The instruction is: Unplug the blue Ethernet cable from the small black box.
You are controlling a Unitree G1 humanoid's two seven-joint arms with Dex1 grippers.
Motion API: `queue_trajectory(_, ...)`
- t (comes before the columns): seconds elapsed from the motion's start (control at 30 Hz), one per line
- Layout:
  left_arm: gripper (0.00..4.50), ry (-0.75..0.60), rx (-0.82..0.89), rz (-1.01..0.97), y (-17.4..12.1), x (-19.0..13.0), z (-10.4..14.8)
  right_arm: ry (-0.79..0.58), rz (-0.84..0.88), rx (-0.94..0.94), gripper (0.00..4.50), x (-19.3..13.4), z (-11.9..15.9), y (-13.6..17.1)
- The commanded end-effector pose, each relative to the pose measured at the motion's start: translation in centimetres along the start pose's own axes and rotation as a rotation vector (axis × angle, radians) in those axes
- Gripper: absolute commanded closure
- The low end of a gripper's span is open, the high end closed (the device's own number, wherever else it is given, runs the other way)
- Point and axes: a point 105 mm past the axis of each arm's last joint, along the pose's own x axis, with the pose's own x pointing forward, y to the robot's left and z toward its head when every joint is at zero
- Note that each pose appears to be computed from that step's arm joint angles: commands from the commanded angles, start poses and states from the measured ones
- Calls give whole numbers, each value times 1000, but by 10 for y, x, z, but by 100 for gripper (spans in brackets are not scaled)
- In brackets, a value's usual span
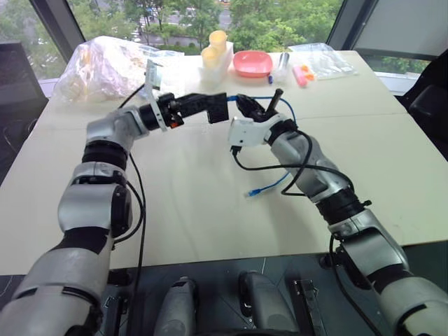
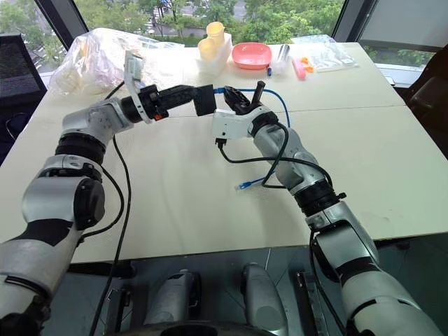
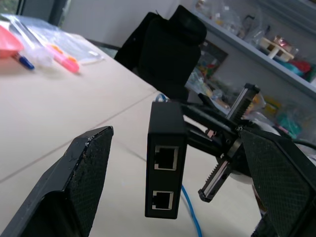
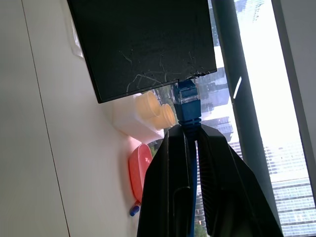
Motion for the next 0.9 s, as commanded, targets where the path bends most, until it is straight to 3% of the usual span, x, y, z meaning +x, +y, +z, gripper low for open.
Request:
queue_trajectory(0.03, 79, -23, 47, -16, -4, 4, 12, -34, -58, 6, 450, 2, 14, -15)
queue_trajectory(0.37, 394, -45, 29, -42, -7, 4, 15, -47, -51, 14, 450, 0, 23, -12)
queue_trajectory(0.47, 397, -40, 32, -32, -6, 4, 13, -52, -44, 13, 450, -1, 24, -10)
queue_trajectory(0.67, 397, -22, 55, -22, -3, -3, 11, -36, 56, 177, 182, -14, 14, -3)
queue_trajectory(0.77, 397, -34, 48, -34, -4, -8, 12, 34, 88, 459, 25, -31, -3, 4)
queue_trajectory(0.8, 397, -42, 43, -39, -4, -9, 13, 41, 94, 533, 5, -34, -4, 6)
queue_trajectory(0.9, 397, -68, -31, -154, -18, -13, 18, -16, 99, 1246, 5, -45, 11, 12)
